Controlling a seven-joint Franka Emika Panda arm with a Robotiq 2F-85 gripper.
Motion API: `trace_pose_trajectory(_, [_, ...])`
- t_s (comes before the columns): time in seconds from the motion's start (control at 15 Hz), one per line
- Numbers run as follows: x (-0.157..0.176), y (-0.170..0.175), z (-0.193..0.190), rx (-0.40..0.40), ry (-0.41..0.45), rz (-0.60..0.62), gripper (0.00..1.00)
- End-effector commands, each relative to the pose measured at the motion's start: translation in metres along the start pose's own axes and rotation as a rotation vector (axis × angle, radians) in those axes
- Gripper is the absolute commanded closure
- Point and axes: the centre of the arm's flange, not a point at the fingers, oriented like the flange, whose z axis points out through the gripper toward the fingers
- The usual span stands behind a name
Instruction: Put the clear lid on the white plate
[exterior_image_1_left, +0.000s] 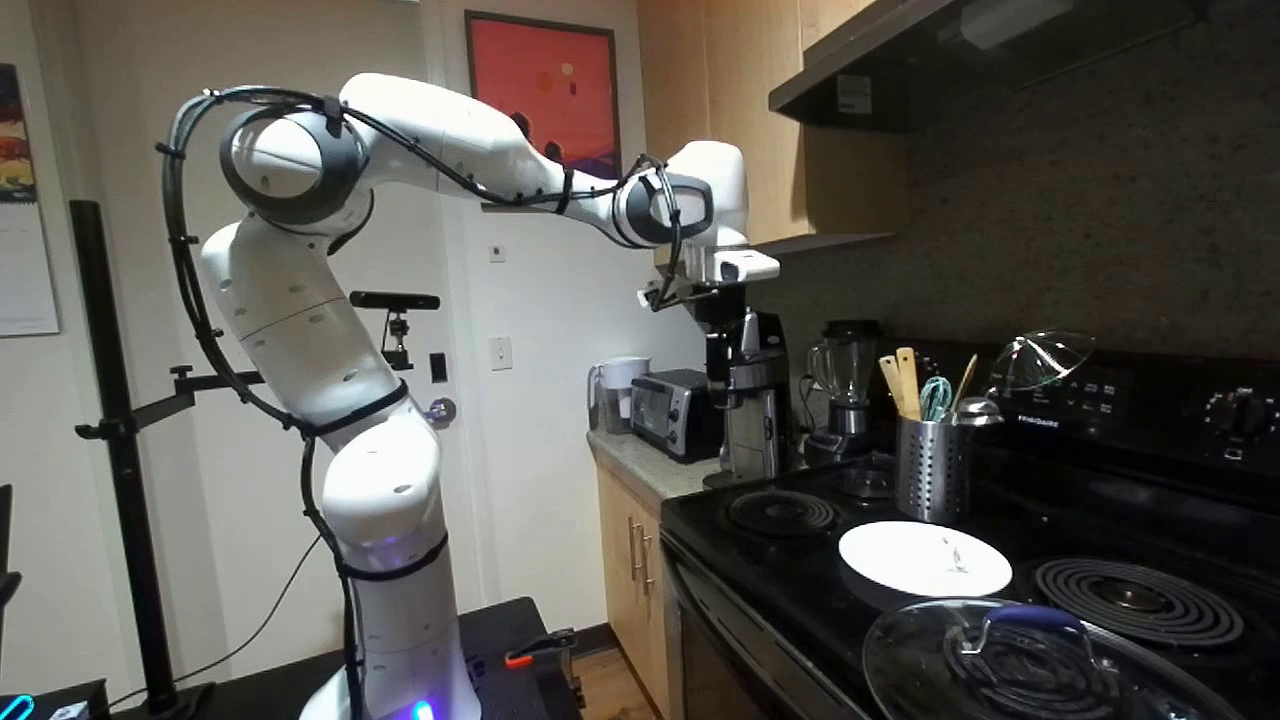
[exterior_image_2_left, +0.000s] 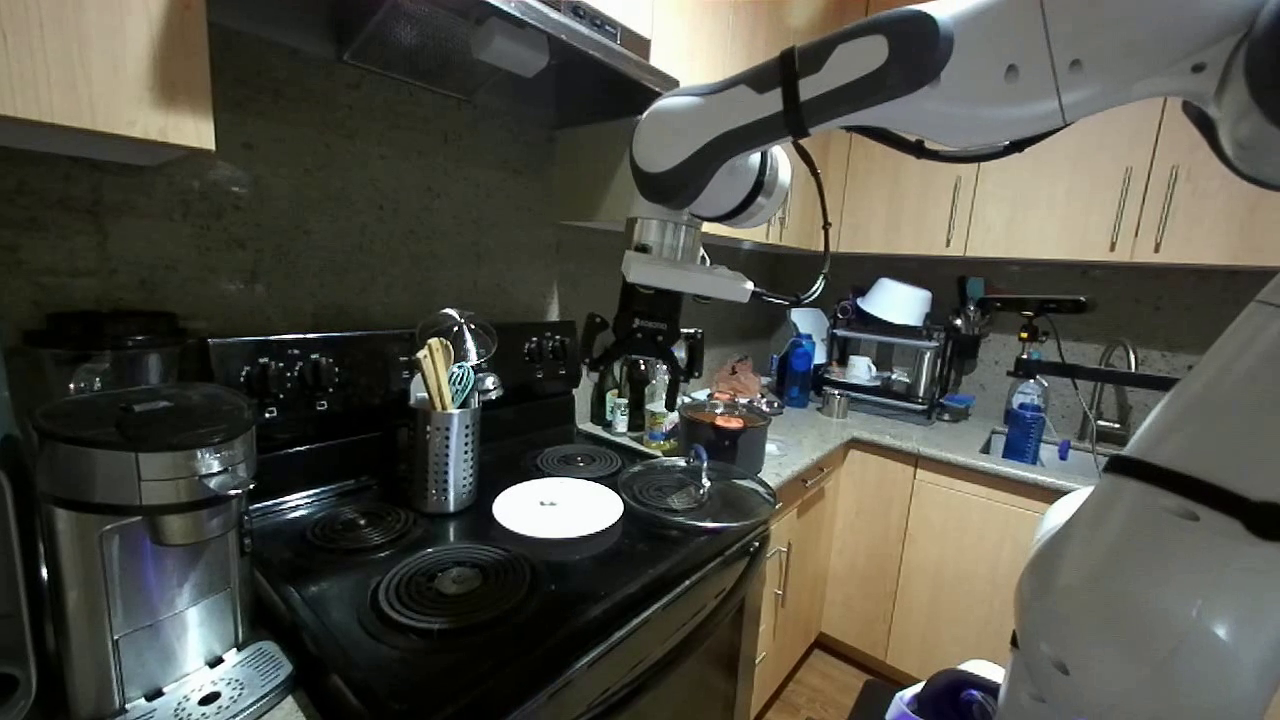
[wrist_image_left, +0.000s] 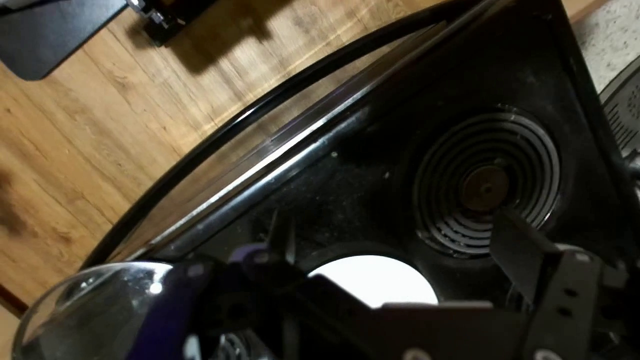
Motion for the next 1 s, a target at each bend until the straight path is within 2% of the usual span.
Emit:
trace_pose_trajectory(0.0, [0.006,0.010,0.003,0.008,-0.012,0.030,0.00])
trace_pose_trajectory(0.27, [0.010,0.014,0.007,0.012,-0.025,0.056,0.00])
trace_pose_trajectory(0.4, [0.022,0.006,0.004,0.029,-0.023,0.116,0.00])
trace_pose_trajectory(0.67, [0.086,0.013,-0.030,0.127,-0.009,0.332,0.00])
trace_pose_trajectory(0.93, [0.148,0.043,-0.041,0.139,0.050,0.546,0.00])
